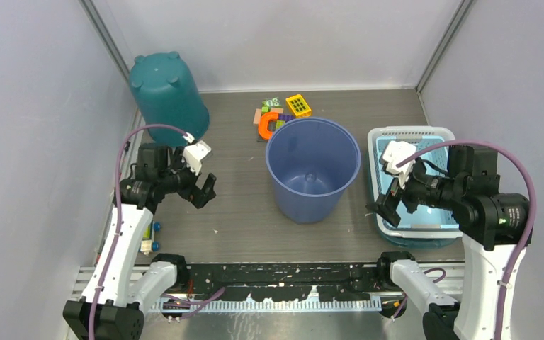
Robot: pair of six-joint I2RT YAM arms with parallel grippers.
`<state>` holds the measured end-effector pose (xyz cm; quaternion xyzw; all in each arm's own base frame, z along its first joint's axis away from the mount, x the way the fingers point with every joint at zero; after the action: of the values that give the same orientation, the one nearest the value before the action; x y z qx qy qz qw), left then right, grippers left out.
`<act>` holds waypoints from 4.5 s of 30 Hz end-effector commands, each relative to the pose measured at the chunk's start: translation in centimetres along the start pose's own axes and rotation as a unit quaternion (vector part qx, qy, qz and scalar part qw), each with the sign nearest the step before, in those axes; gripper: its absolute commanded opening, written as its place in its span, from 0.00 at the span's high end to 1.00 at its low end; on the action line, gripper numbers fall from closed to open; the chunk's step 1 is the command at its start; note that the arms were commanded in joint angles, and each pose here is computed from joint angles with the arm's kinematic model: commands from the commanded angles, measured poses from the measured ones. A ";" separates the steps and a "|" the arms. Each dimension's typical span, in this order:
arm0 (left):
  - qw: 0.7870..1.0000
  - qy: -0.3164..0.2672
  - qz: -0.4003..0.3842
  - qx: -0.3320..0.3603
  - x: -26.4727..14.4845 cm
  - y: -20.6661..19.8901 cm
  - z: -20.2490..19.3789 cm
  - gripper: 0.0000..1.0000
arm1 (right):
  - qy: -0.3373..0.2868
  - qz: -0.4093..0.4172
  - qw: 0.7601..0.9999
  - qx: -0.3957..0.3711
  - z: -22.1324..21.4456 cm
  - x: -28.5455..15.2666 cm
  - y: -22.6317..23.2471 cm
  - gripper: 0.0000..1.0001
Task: Turn the large container upside down
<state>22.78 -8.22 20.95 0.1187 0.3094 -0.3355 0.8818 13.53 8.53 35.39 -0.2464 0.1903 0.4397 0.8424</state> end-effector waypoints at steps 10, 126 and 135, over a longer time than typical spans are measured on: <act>1.000 -0.019 -0.019 0.006 1.0 0.0 0.7 0.00 | 0.035 0.027 0.999 -0.030 0.8 3.0 -1.9 0.00; 0.994 -0.044 0.102 -0.010 0.0 3.7 2.0 0.00 | -0.015 0.211 0.902 0.377 1.4 28.5 0.2 0.74; 0.997 -0.043 0.071 -0.004 0.2 2.6 1.7 0.00 | -0.002 0.156 0.923 0.352 -0.1 28.8 -1.0 0.53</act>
<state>25.74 -5.81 21.17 0.1350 0.2825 -0.2438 0.9179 29.04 27.54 22.58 0.1572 0.3684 0.5088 0.7620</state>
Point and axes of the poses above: each gripper's point midway between its finger pads, its own x axis out along the fingers, its own y axis along the line the jaws close on, z = x × y, the point moved 1 cm from there along -x, back along the fingers, and after that the axes turned 3 degrees about -x, right-handed, at the moved point
